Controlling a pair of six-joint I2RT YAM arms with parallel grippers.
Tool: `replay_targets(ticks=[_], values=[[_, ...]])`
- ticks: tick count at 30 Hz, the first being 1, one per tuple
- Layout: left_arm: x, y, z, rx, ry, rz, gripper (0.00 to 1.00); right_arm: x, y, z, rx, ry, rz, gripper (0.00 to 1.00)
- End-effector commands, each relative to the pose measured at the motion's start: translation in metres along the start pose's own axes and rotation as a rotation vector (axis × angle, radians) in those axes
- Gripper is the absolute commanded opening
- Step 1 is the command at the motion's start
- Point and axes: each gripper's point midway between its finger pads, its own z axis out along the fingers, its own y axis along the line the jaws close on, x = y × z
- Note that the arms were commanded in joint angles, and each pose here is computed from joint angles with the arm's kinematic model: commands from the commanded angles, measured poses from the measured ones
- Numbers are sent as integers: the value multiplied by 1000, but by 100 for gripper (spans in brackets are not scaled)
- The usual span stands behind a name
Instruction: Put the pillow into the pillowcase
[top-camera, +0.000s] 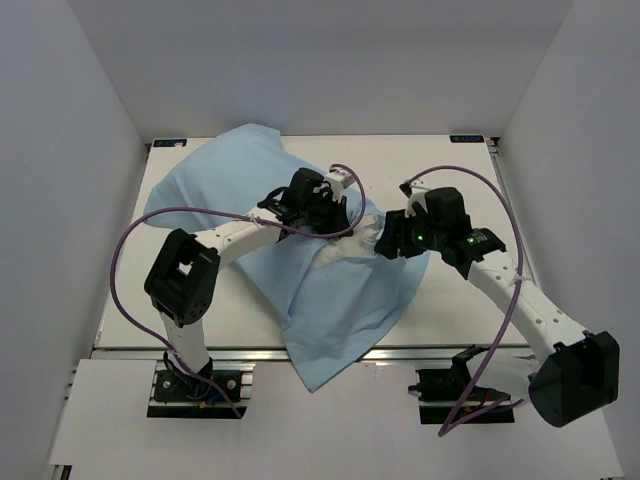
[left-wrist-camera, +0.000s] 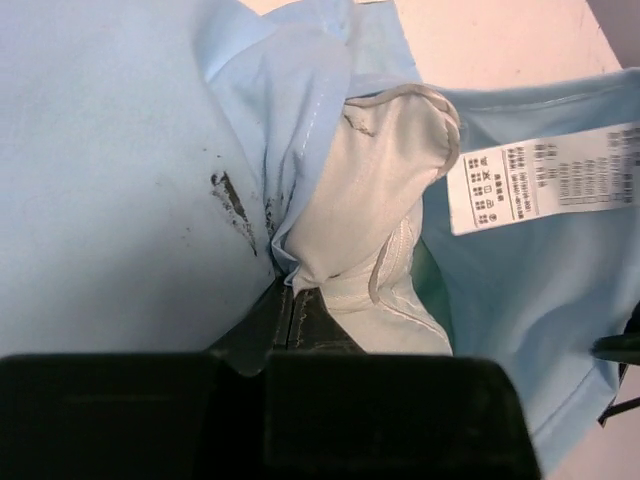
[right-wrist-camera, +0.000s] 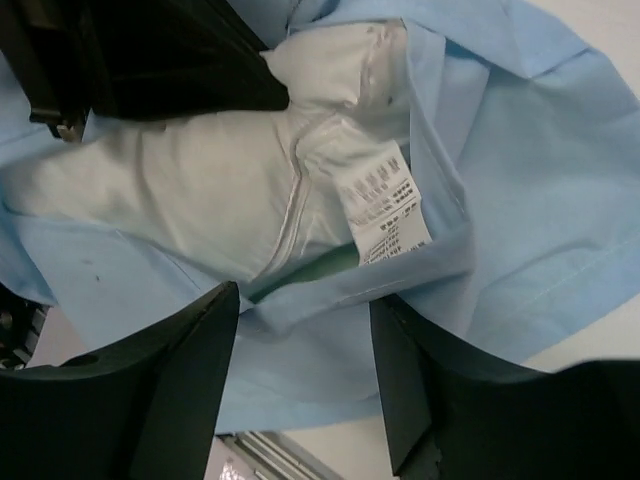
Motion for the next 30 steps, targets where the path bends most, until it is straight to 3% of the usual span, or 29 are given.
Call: replay_targets(ticks=[1, 6, 13, 18, 19, 20, 21, 22, 23, 26, 30], values=[[44, 22, -8, -68, 124, -52, 0, -19, 10, -20, -18, -75, -32, 62], [49, 27, -8, -91, 139, -52, 0, -38, -16, -47, 171, -206, 12, 72], [49, 30, -10, -108, 139, -48, 0, -60, -29, -55, 228, -277, 37, 79], [47, 30, -12, -113, 137, -45, 0, -52, -32, -13, 169, -170, 73, 76], [44, 29, -13, -118, 129, -40, 0, -52, -30, -8, 150, -161, 82, 72], [42, 29, -15, -119, 125, -38, 0, -50, -34, 5, 146, -138, 86, 60], [39, 28, -16, -117, 116, -35, 0, -48, -36, 10, 150, -125, 91, 42], [36, 27, -17, -119, 107, -31, 0, -53, -36, 13, 152, -123, 100, 17], [33, 27, -19, -125, 102, -29, 0, -50, -40, 19, 161, -98, 107, 0], [31, 25, -21, -122, 94, -25, 0, -74, -47, 14, 214, -151, 99, 0], [38, 23, -22, -106, 113, -26, 0, -139, -48, -11, 279, -344, 62, 0]])
